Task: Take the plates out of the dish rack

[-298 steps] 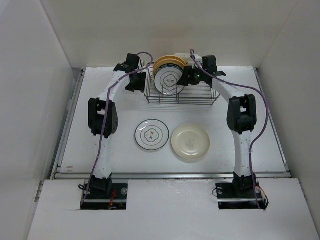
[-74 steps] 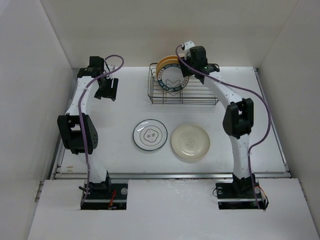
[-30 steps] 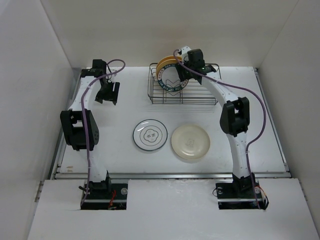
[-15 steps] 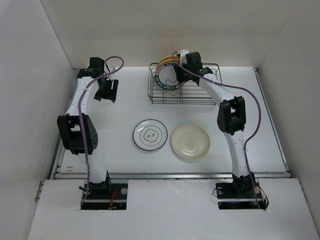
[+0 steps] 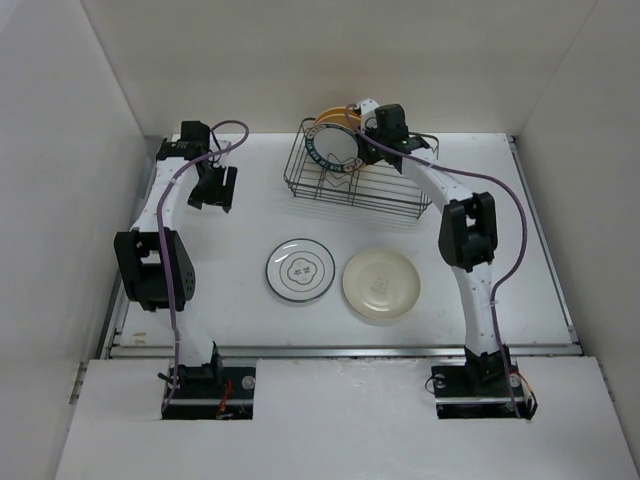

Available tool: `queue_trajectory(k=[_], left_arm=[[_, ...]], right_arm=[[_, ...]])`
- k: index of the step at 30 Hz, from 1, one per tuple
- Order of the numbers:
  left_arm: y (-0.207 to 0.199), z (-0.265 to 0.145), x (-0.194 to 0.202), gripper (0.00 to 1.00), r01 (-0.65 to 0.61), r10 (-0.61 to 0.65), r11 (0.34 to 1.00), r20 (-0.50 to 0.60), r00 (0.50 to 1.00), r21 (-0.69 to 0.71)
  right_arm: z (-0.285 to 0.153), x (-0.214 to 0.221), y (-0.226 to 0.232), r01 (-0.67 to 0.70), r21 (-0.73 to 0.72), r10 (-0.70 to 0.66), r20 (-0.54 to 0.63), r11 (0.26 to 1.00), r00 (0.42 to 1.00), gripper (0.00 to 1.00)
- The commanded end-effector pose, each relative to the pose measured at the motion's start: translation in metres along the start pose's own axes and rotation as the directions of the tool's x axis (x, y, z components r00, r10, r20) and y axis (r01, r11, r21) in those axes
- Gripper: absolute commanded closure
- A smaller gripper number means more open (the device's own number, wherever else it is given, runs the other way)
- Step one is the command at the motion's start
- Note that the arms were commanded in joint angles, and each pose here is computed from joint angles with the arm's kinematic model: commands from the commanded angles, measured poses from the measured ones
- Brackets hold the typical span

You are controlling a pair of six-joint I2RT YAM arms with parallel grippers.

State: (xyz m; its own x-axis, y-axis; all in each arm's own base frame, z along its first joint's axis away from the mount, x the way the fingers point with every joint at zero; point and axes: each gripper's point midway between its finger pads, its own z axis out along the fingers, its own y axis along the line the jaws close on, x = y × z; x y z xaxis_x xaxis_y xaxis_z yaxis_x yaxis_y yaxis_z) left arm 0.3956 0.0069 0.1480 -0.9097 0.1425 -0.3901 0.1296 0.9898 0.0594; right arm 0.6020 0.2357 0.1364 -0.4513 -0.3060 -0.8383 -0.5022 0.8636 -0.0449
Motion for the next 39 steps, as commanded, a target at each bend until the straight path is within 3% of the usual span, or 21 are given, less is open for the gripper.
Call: queue_trajectory(k=[1,12,17,18,20,21,25,34,36,37,38,39], left_arm=[[0.003,-0.026,-0.002,0.35,-0.022,0.024,1.000,0.057,0.998,-0.020],[0.001,-0.029,-0.001,0.35,-0.023,0.024,1.000,0.058,0.998,-0.011],[0.002,-0.038,-0.006,0.35,-0.023,0.024,1.000,0.087,0.996,-0.016],[0.000,-0.043,-0.007,0.35,-0.024,0.024,1.000,0.101,0.995,-0.004],[-0.004,-0.041,-0.003,0.35,-0.026,0.024,1.000,0.100,0.995,0.014],[-0.004,-0.041,-0.003,0.35,-0.026,0.024,1.000,0.100,0.995,0.015],[-0.014,-0.041,-0.002,0.35,-0.010,0.004,0.998,0.098,0.995,0.068],[-0.021,-0.043,-0.012,0.35,-0.004,-0.008,0.994,0.105,0.994,0.114],[-0.024,-0.043,-0.010,0.35,0.005,-0.017,0.992,0.096,0.995,0.126],[-0.024,-0.047,-0.010,0.35,0.004,-0.017,0.992,0.105,0.994,0.125],[-0.026,-0.049,-0.009,0.35,0.003,-0.017,0.991,0.108,0.994,0.134],[-0.026,-0.049,-0.009,0.35,0.003,-0.017,0.991,0.108,0.994,0.134]], right_arm=[[-0.051,-0.080,-0.011,0.021,0.057,-0.032,0.190,0.998,0.981,1.00],[-0.126,-0.144,-0.001,0.045,0.128,-0.087,0.343,0.991,0.935,1.00],[-0.168,-0.148,0.046,0.125,-0.103,-0.082,0.349,0.987,0.934,1.00],[-0.175,-0.134,0.071,0.149,-0.242,-0.069,0.309,0.959,0.949,1.00],[-0.181,-0.110,0.094,0.134,-0.374,-0.039,0.250,0.918,0.968,1.00],[-0.176,-0.076,0.118,0.094,-0.490,-0.015,0.162,0.867,0.987,1.00],[-0.175,-0.003,0.170,-0.054,-0.652,0.023,-0.056,0.757,0.998,1.00],[-0.170,0.099,0.253,-0.220,-0.747,-0.098,-0.356,0.628,0.929,0.97],[-0.166,0.112,0.259,-0.242,-0.725,-0.125,-0.412,0.645,0.903,0.90],[-0.164,0.115,0.257,-0.244,-0.712,-0.128,-0.426,0.659,0.896,0.79],[-0.164,0.115,0.259,-0.231,-0.703,-0.141,-0.428,0.673,0.893,0.45],[-0.157,0.120,0.254,-0.198,-0.655,-0.161,-0.446,0.729,0.880,0.34]])
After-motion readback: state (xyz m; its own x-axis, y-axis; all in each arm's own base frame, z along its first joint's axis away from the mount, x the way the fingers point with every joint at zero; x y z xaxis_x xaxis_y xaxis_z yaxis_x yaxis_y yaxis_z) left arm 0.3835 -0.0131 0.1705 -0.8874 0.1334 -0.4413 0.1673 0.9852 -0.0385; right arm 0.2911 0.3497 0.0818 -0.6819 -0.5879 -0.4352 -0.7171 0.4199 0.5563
